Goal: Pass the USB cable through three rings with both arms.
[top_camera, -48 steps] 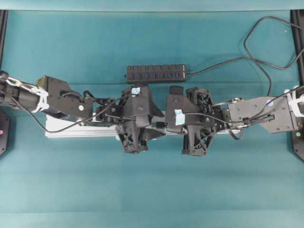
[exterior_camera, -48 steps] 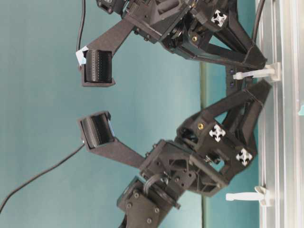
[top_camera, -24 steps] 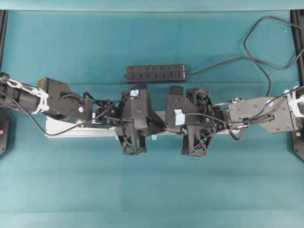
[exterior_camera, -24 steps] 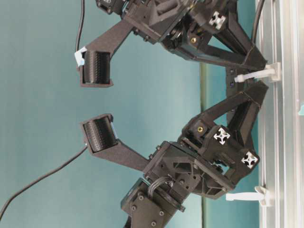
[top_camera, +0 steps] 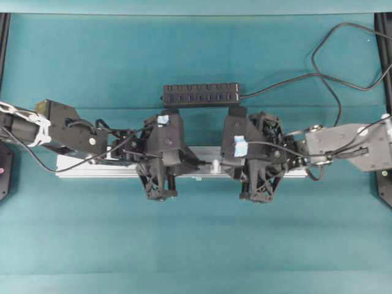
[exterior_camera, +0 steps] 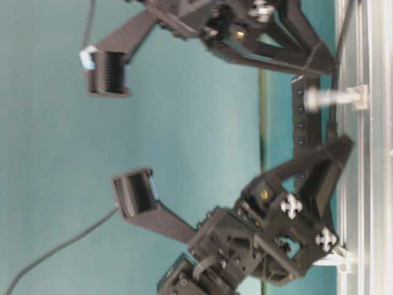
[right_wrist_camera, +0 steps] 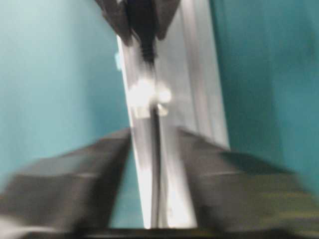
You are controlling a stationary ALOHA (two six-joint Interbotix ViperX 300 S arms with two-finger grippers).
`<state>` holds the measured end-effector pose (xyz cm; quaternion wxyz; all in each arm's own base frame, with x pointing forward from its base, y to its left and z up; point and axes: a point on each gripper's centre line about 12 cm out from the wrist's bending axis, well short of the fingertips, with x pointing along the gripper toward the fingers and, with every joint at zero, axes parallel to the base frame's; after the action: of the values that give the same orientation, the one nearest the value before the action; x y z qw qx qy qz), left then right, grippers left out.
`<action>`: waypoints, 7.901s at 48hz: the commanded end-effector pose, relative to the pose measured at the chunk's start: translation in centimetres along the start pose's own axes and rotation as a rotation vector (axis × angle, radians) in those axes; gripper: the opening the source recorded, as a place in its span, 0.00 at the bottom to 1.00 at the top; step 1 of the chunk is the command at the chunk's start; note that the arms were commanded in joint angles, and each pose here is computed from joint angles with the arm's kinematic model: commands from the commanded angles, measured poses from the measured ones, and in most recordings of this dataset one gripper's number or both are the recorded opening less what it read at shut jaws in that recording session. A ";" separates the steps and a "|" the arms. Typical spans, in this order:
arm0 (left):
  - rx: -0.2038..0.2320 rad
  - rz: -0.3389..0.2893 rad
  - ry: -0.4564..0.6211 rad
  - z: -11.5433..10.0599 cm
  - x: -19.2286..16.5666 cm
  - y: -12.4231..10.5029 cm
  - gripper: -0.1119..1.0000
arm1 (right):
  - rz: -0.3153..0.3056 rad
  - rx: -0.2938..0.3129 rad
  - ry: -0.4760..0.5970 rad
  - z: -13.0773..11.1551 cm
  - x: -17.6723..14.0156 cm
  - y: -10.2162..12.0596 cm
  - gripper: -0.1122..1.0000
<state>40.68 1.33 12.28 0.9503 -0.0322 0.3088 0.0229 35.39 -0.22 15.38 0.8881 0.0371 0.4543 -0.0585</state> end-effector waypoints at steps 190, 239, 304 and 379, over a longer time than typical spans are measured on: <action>0.049 0.019 -0.013 2.2 -18.4 0.3 0.71 | -0.122 -0.028 0.267 10.3 8.7 -1.1 0.02; 0.031 0.023 0.014 0.4 -20.8 0.4 0.70 | -0.046 -0.049 0.193 10.8 10.9 -0.9 0.02; -0.009 0.049 0.036 -7.5 -12.9 1.9 0.70 | -0.004 -0.047 0.026 11.7 10.6 -0.1 0.02; 0.017 0.069 -0.017 -6.2 -8.7 3.0 0.40 | 0.017 -0.056 -0.046 11.7 10.5 0.5 0.02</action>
<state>29.65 3.45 11.65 0.9486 -0.0125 0.3120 0.0511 50.72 -2.38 12.32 0.8918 0.0167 0.4498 -0.0450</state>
